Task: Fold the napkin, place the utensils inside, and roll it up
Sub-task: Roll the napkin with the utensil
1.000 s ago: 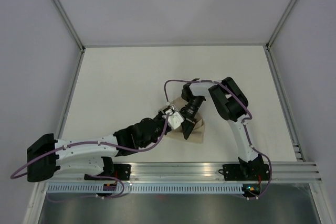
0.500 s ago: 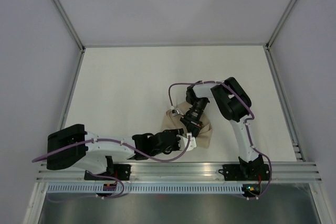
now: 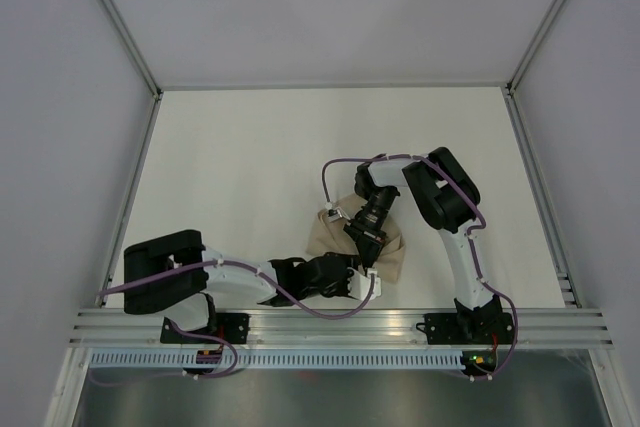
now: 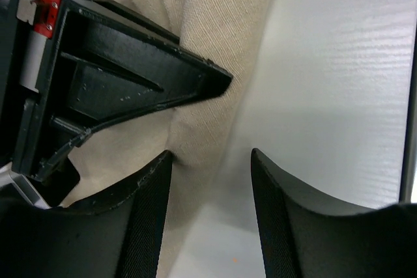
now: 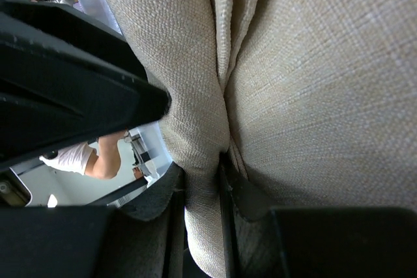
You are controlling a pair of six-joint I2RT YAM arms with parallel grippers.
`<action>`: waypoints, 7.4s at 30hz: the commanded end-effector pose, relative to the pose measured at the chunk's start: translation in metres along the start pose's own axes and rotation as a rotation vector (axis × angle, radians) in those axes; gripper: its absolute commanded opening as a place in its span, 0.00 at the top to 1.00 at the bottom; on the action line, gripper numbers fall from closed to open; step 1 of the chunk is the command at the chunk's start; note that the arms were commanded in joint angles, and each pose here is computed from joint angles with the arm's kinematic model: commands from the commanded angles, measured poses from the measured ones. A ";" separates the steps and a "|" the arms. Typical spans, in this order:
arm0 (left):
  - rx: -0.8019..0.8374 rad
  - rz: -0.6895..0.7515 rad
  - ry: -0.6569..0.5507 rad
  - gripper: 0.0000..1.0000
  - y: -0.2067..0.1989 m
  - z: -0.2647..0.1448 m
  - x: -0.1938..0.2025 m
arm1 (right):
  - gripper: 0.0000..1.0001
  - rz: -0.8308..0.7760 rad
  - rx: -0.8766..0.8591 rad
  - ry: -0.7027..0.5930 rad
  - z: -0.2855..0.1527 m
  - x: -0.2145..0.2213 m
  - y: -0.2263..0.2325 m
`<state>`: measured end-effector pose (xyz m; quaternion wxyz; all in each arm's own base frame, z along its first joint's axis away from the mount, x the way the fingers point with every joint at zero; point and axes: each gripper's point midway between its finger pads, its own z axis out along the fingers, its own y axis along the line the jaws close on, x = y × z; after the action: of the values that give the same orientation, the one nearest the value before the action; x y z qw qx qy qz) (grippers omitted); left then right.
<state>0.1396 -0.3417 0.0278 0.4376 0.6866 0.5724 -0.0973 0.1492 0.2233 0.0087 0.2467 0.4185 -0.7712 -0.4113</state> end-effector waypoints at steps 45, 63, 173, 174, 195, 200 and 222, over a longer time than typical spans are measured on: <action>0.442 -0.514 -0.019 0.98 -0.032 0.033 0.000 | 0.41 -0.385 0.655 -0.689 -0.202 -0.047 -0.003; 0.772 -0.947 -0.036 0.98 -0.028 0.044 0.009 | 0.35 -0.783 0.765 -0.537 -0.133 0.027 0.021; 0.001 -0.024 -0.075 0.40 0.052 0.045 -0.017 | 0.99 -0.340 0.349 -0.132 -0.044 0.020 -0.087; 0.006 -0.027 -0.063 0.46 0.050 0.047 -0.012 | 1.00 -0.341 0.350 -0.135 -0.044 0.020 -0.087; 0.344 -0.342 -0.063 0.98 0.011 0.054 -0.003 | 0.41 -0.440 0.533 -0.449 -0.120 -0.018 -0.024; 0.398 -0.450 -0.083 0.98 0.018 0.052 -0.002 | 0.39 -0.375 0.632 -0.685 -0.178 -0.027 -0.017; 0.776 -0.927 -0.011 0.98 0.013 0.066 0.019 | 0.28 -0.854 1.055 -0.574 -0.120 0.014 0.005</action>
<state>0.2119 -0.3953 0.0219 0.1710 0.5071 0.6883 -0.4897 0.2060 0.1526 0.0709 -0.3176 0.5870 -0.7159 -0.2052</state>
